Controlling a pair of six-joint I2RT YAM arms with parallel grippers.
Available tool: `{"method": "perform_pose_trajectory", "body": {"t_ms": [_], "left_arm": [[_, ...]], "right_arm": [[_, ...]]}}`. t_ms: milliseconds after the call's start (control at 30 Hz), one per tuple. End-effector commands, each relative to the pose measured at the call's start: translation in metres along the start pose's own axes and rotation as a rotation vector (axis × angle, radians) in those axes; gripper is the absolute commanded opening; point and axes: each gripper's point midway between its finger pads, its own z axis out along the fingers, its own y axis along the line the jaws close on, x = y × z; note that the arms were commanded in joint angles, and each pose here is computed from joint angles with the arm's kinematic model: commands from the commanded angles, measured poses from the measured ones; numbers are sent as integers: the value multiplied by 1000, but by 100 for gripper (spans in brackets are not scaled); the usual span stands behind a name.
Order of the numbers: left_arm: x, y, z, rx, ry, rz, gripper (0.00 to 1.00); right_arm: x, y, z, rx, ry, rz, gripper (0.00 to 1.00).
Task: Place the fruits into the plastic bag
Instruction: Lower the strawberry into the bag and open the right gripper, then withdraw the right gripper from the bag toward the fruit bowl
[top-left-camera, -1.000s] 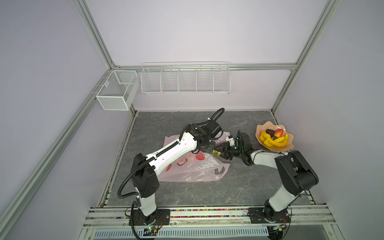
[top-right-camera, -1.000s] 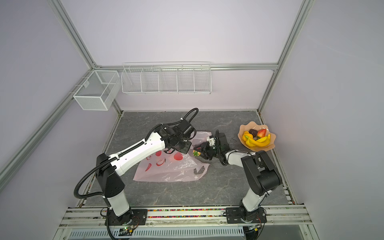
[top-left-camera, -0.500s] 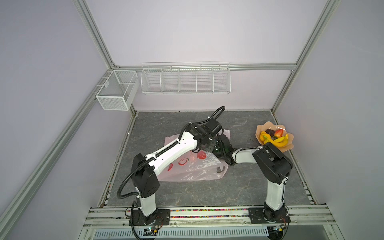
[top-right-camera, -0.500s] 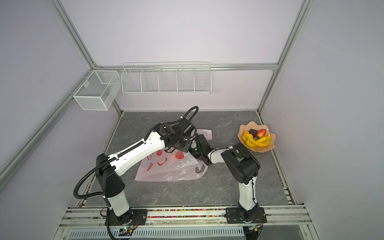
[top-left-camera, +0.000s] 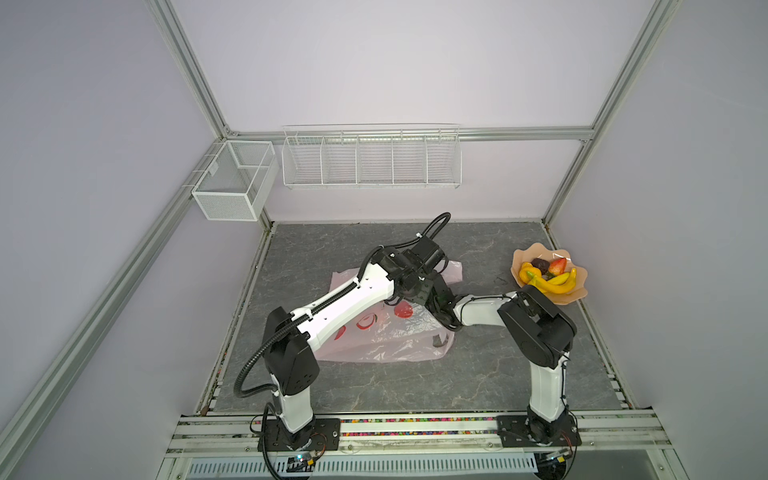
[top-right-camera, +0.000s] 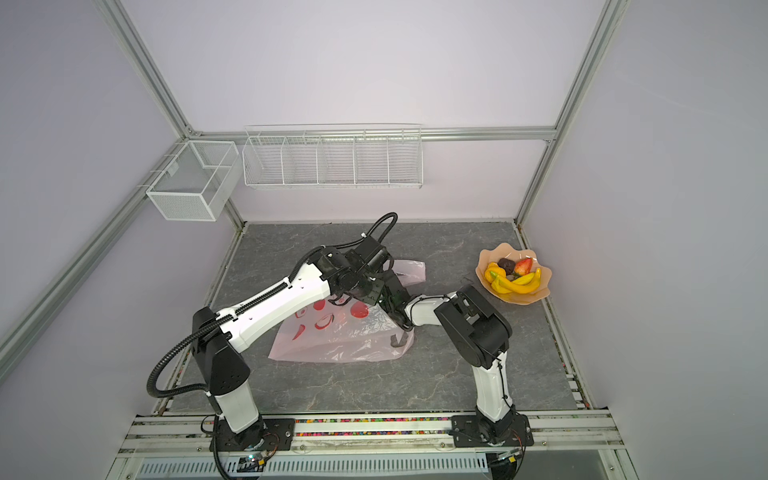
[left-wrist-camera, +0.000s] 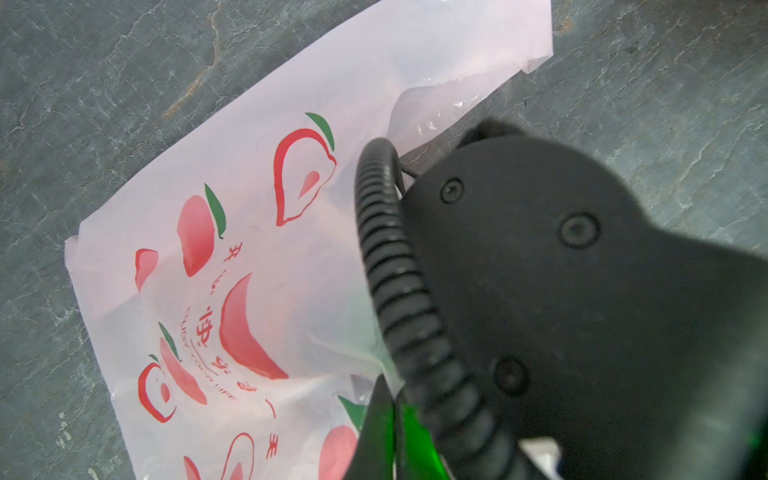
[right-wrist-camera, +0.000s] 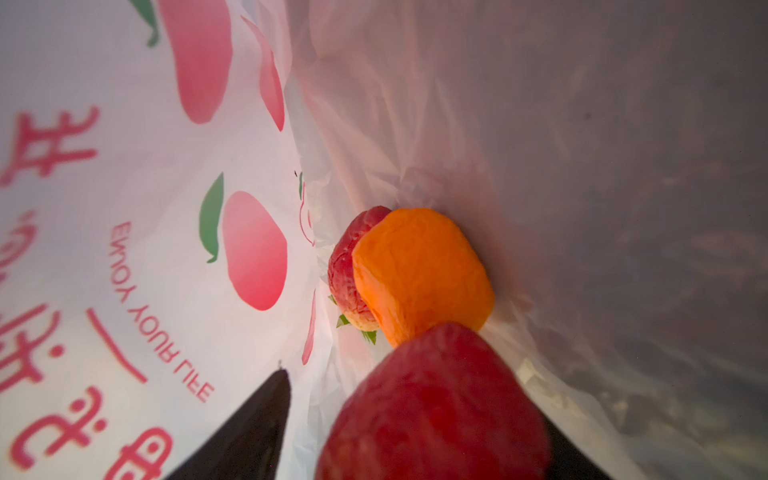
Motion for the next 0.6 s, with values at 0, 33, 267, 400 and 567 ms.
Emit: {"method": "perform_pose_trajectory", "body": {"t_ms": [0, 33, 267, 400, 567], "left_arm": [[-1, -1, -4, 3, -16, -15, 0], [0, 0, -4, 2, -14, -17, 0], [4, 3, -3, -7, -14, -18, 0], [5, 5, -4, -15, -18, -25, 0], [6, 5, -2, -17, -17, -24, 0]], "right_arm": [[2, 5, -3, 0, 2, -5, 87], [3, 7, -4, 0, 4, -11, 89], [11, 15, -14, -19, 22, -26, 89], [12, 13, -25, -14, 8, -18, 89], [16, 3, -41, 53, 2, -10, 88]]}}
